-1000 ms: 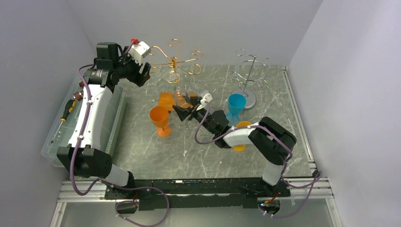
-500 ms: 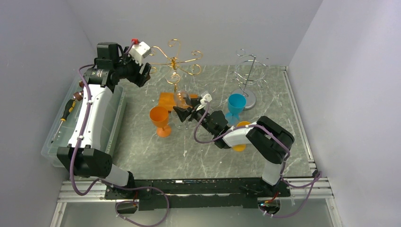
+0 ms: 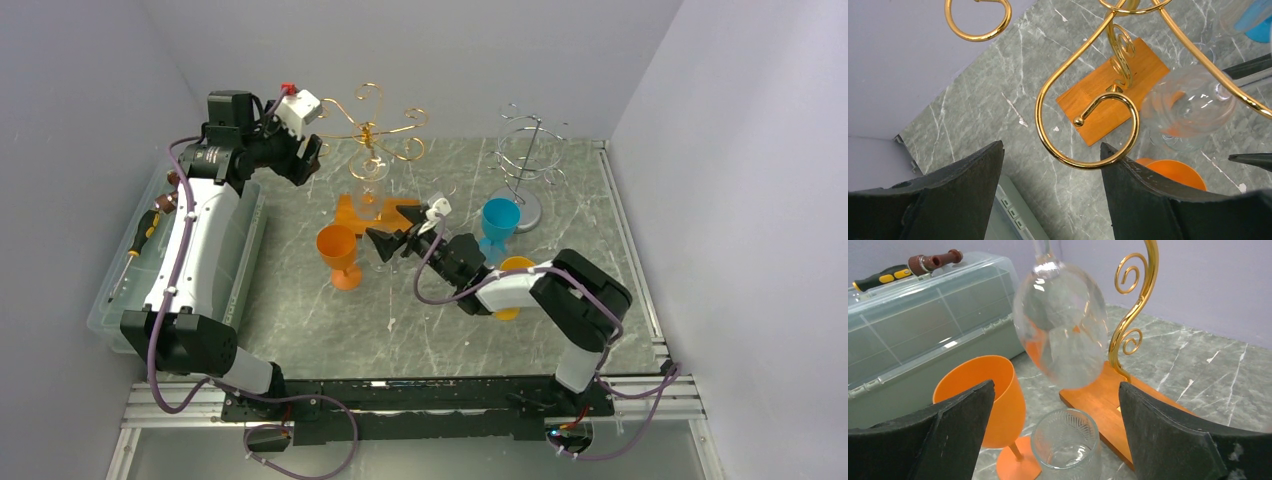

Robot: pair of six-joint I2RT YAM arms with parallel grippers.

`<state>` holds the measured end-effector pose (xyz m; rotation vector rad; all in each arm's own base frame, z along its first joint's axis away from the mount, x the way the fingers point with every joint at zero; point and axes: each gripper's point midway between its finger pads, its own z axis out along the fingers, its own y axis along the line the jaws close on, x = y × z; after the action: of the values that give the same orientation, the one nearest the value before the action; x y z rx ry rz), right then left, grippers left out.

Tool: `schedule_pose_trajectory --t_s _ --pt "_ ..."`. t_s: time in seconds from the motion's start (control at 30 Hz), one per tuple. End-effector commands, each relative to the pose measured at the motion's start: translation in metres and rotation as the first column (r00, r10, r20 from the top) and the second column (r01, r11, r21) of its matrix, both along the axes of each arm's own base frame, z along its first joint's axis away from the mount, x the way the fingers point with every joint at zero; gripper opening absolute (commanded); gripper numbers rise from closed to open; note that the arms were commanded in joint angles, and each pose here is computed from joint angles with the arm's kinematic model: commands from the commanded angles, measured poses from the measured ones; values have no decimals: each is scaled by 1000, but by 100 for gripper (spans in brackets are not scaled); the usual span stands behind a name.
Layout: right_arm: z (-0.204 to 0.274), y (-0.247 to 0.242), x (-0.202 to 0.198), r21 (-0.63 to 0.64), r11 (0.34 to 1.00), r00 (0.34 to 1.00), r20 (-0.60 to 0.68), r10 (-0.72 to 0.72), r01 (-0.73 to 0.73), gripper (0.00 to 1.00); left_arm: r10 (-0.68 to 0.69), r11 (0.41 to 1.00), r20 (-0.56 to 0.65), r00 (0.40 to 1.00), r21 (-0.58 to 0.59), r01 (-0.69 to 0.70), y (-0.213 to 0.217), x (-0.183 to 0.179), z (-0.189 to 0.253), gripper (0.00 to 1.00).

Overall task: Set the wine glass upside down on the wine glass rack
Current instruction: Turn the wine glass upside down at the wine rack.

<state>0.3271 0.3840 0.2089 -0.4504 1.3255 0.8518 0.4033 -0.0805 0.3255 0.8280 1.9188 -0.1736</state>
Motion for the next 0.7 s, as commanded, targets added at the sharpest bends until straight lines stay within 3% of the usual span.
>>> schedule_pose_trajectory --t_s 0.0,0.23,0.4,0.67 --pt "41 -13 -11 38 999 998 67 -9 6 97 -17 1000 76 997 -22 19 -8 4 26 76" --pt "62 -28 -42 -72 995 998 9 69 -68 89 -16 1000 72 997 -15 17 -8 2 24 76" --pt "106 -48 -56 -120 990 997 -38 66 -70 85 -14 1000 78 997 0 14 -6 1 23 76" --pt "181 -89 -17 -129 989 990 -111 -91 76 79 -10 1000 87 996 6 10 -5 -2 25 76"
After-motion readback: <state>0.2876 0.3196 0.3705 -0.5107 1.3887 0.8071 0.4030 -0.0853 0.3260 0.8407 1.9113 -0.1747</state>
